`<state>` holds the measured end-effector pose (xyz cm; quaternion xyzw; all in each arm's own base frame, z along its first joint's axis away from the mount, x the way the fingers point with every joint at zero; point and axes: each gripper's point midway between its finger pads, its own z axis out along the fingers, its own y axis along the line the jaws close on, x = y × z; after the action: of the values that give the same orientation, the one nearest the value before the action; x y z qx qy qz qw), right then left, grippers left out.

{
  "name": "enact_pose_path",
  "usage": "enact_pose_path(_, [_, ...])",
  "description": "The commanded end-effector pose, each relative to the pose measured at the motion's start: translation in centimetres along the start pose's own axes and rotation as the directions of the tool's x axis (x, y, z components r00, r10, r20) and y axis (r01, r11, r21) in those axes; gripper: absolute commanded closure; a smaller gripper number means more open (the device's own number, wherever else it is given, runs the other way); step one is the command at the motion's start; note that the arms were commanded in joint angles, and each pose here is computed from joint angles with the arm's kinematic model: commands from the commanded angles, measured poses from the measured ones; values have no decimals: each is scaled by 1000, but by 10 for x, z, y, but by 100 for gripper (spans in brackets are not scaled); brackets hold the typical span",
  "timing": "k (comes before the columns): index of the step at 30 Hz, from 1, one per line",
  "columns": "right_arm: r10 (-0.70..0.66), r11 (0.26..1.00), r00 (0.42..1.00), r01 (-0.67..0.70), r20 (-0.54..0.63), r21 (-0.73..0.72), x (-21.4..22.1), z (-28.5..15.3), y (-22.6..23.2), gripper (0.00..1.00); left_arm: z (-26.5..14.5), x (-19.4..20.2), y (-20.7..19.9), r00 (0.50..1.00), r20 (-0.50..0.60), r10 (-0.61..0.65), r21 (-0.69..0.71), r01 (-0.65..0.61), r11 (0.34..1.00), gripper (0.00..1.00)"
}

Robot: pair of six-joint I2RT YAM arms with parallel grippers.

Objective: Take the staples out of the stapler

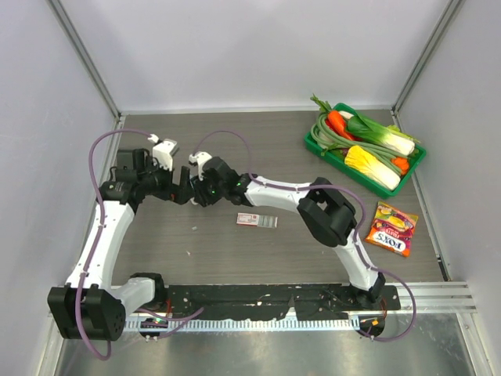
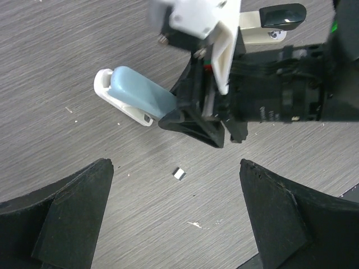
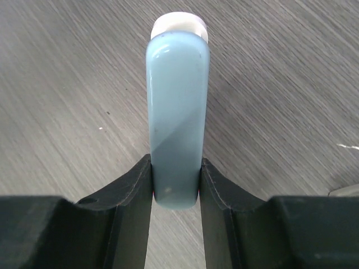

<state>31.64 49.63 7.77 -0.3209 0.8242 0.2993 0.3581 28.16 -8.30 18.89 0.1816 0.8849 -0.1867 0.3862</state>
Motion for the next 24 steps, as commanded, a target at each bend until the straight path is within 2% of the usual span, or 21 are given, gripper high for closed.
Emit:
enact_pose_path(1, [-110, 992, 992, 114, -56, 63, -9, 3, 8, 99, -6, -9, 7, 999, 43, -18, -52, 21, 998, 0])
enact_pose_path(4, [-125, 984, 986, 137, -108, 111, -1, 11, 3, 99, -10, -15, 16, 996, 81, -45, -105, 53, 993, 0])
enact_pose_path(6, [-132, 981, 981, 149, -141, 121, 6, 14, 4, 99, -17, -21, 36, 982, 149, -115, -185, 142, 972, 0])
enact_pose_path(9, [-127, 980, 980, 148, -150, 135, 7, 18, 6, 98, -26, -29, 50, 963, 220, -155, -209, 201, 957, 0])
enact_pose_path(12, [-125, 981, 982, 144, -142, 133, 3, 19, 8, 81, -24, -24, 57, 962, 205, -181, -211, 224, 951, 0])
enact_pose_path(13, [-120, 981, 984, 138, -134, 135, 0, 19, 9, 70, -23, -22, 58, 963, 197, -184, -212, 226, 951, 0])
enact_pose_path(18, [-120, 985, 986, 132, -113, 111, -10, 12, 17, 45, -14, -12, 62, 968, 163, -191, -214, 223, 951, 0])
enact_pose_path(19, [-122, 986, 987, 133, -107, 104, -13, 10, 19, 37, -13, -11, 62, 969, 159, -187, -213, 218, 952, 0])
enact_pose_path(22, [-131, 987, 986, 139, -104, 81, -19, 6, 24, 27, -7, -4, 64, 974, 128, -190, -207, 213, 955, 0])
enact_pose_path(24, [-140, 986, 985, 148, -96, 78, -25, -1, 26, 26, -5, 0, 64, 975, 108, -194, -205, 213, 955, 0])
